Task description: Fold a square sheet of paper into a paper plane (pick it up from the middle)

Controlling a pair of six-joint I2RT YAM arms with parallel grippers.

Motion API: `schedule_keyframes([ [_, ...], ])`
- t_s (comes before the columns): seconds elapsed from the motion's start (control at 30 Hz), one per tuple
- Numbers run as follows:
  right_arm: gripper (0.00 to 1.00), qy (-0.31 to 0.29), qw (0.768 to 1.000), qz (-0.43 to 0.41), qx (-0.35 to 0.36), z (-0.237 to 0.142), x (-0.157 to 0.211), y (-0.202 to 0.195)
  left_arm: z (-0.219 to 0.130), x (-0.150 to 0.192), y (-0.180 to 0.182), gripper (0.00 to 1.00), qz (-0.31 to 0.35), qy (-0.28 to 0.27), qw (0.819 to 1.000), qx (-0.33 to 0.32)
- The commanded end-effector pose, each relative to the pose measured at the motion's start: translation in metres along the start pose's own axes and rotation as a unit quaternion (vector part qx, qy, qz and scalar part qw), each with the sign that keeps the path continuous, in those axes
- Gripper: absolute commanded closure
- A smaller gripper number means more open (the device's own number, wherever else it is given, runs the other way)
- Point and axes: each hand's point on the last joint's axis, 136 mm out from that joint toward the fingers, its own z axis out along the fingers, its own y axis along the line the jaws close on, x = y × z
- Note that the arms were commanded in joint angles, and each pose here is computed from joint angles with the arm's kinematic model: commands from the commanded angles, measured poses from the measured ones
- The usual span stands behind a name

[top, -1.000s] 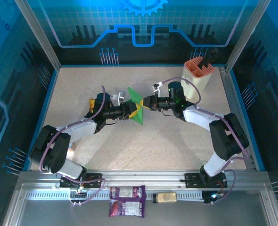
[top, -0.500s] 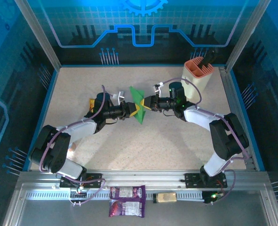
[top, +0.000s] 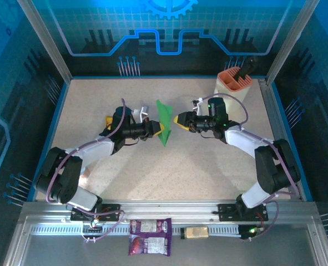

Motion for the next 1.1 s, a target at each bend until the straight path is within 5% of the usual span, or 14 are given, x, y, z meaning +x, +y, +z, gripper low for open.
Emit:
schedule_keyframes([
  [0.0,0.49,-0.018,0.998,-0.016,0.062,-0.016,-0.001,-0.017,-0.009,-0.004,0.009,0.91,0.037,0.002,0.997,-0.067],
  [0.13,0.43,-0.037,0.991,-0.032,0.122,-0.031,-0.002,-0.03,-0.022,-0.008,0.029,0.91,0.079,0.012,0.981,-0.178],
  [0.23,0.4,-0.055,0.983,-0.043,0.168,-0.044,-0.005,-0.039,-0.031,-0.011,0.04,0.91,0.135,0.028,0.952,-0.272],
  [0.5,0.34,-0.119,0.953,-0.047,0.273,-0.085,-0.01,-0.06,-0.039,-0.026,0.059,0.91,0.269,0.05,0.836,-0.475],
  [0.83,0.34,-0.176,0.919,-0.012,0.353,-0.135,-0.005,-0.087,-0.017,-0.034,0.09,0.92,0.4,0.077,0.66,-0.631],
  [0.93,0.34,-0.177,0.917,0.0,0.359,-0.141,-0.002,-0.093,-0.006,-0.029,0.104,0.92,0.42,0.09,0.629,-0.648],
  [1.07,0.34,-0.174,0.916,0.01,0.362,-0.143,0.001,-0.099,0.007,-0.021,0.116,0.92,0.435,0.095,0.612,-0.654],
])
